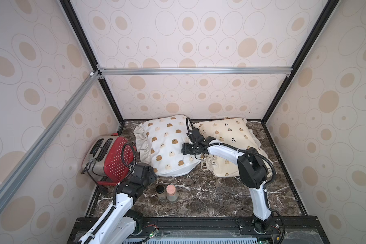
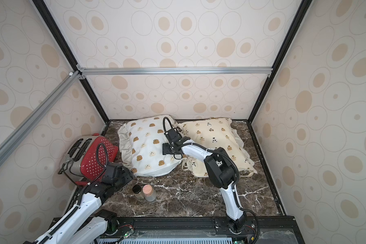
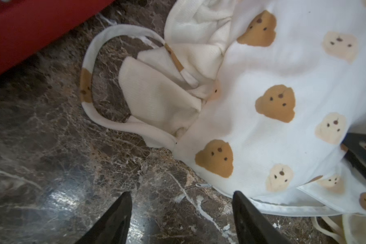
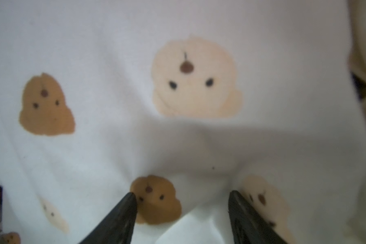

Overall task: Zip up pillowcases
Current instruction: Pick up the pillowcase from the center of the board.

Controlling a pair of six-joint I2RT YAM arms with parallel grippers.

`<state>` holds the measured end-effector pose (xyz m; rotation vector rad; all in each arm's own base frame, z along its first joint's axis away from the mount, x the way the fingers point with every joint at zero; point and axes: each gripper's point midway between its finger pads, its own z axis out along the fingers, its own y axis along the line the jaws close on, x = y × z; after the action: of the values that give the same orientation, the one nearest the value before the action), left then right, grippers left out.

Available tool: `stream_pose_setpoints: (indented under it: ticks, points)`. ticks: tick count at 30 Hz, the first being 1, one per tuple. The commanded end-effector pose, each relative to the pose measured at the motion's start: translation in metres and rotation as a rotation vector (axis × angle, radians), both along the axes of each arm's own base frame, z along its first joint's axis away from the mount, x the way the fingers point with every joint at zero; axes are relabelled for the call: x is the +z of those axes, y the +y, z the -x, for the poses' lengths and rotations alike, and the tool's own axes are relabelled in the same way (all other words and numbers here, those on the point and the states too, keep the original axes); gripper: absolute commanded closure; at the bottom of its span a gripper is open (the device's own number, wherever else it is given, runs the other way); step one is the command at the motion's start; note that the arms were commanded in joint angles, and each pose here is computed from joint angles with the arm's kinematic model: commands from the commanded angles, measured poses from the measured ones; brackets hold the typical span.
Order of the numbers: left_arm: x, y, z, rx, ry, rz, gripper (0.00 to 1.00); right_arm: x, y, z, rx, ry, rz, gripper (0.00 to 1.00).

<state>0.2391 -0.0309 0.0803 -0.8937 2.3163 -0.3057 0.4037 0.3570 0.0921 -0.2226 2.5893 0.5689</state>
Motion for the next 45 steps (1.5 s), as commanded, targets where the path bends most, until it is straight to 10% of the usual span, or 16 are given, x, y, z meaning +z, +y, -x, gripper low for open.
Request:
stream_pose_setpoints:
  ticks: [1, 24, 45]
  points:
    - [0.003, -0.003, -0.013, 0.034, -0.039, 0.086, 0.3, 0.034, 0.007, 0.021, 0.046, -0.029, -0.068, 0.28]
    - [-0.03, 0.005, -0.041, 0.102, 0.004, 0.221, 0.42, 0.016, 0.024, 0.116, 0.139, 0.105, -0.131, 0.28]
    - [-0.048, 0.002, -0.064, 0.065, 0.047, 0.2, 0.88, -0.022, 0.047, 0.097, 0.138, 0.111, -0.078, 0.28]
